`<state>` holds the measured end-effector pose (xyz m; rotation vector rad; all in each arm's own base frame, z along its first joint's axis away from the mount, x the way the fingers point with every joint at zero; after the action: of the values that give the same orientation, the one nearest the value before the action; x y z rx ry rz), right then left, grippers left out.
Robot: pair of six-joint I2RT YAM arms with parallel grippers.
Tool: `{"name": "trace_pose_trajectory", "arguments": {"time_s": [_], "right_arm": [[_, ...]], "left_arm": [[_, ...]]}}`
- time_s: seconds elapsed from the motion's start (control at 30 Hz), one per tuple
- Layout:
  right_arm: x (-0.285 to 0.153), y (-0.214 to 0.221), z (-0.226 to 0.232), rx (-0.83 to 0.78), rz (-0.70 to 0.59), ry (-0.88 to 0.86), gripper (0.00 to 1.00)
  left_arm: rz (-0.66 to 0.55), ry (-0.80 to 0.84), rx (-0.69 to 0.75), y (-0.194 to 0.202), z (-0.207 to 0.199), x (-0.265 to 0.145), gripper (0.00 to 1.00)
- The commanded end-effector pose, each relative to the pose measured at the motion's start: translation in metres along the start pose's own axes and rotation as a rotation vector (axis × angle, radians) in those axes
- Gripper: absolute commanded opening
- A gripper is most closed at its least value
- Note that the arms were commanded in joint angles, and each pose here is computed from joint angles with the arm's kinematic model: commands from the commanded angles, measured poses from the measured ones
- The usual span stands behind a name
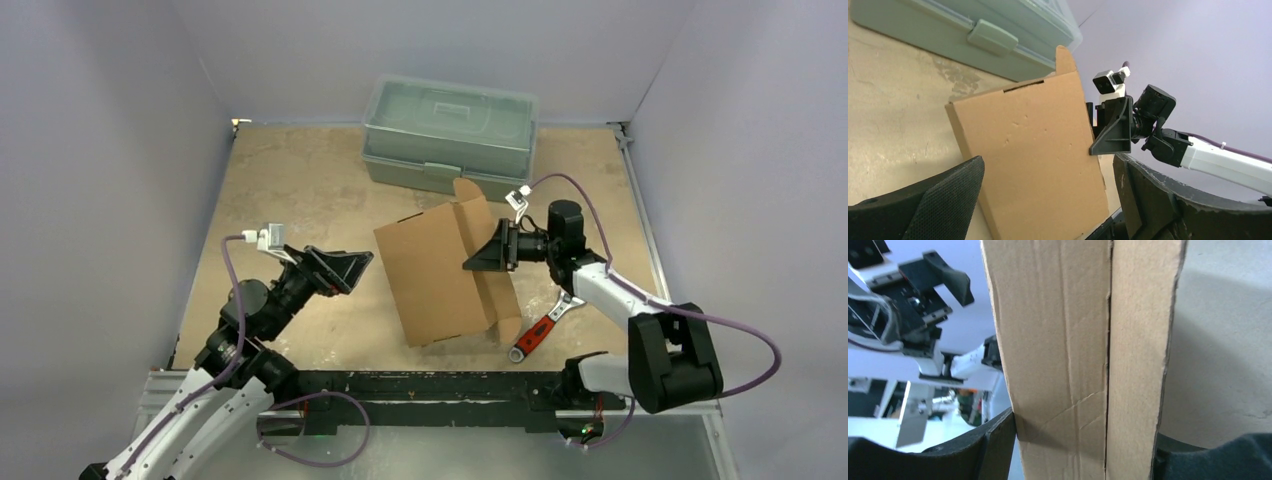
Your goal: Fold the paper box
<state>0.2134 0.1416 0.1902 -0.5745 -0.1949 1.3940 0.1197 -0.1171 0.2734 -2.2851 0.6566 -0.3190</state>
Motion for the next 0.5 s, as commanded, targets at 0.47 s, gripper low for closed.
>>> {"name": "trace_pose_trajectory", "arguments": {"time_s": [0.47], "right_arm": [[0.000, -0.006, -0.051, 0.179, -0.153, 0.143, 0.69]], "left_arm": [[0.084, 0.029, -0.148, 0.037, 0.020, 0.019, 0.99]]}}
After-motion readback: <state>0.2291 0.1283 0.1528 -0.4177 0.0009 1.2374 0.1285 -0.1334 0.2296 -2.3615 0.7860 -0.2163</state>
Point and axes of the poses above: each gripper's point midway between its finger pads, its own x axis out along the fingers, its own z axis along the line the jaws close on, y = z × x, the point moved 9 cm from there along -x, back along the fingers
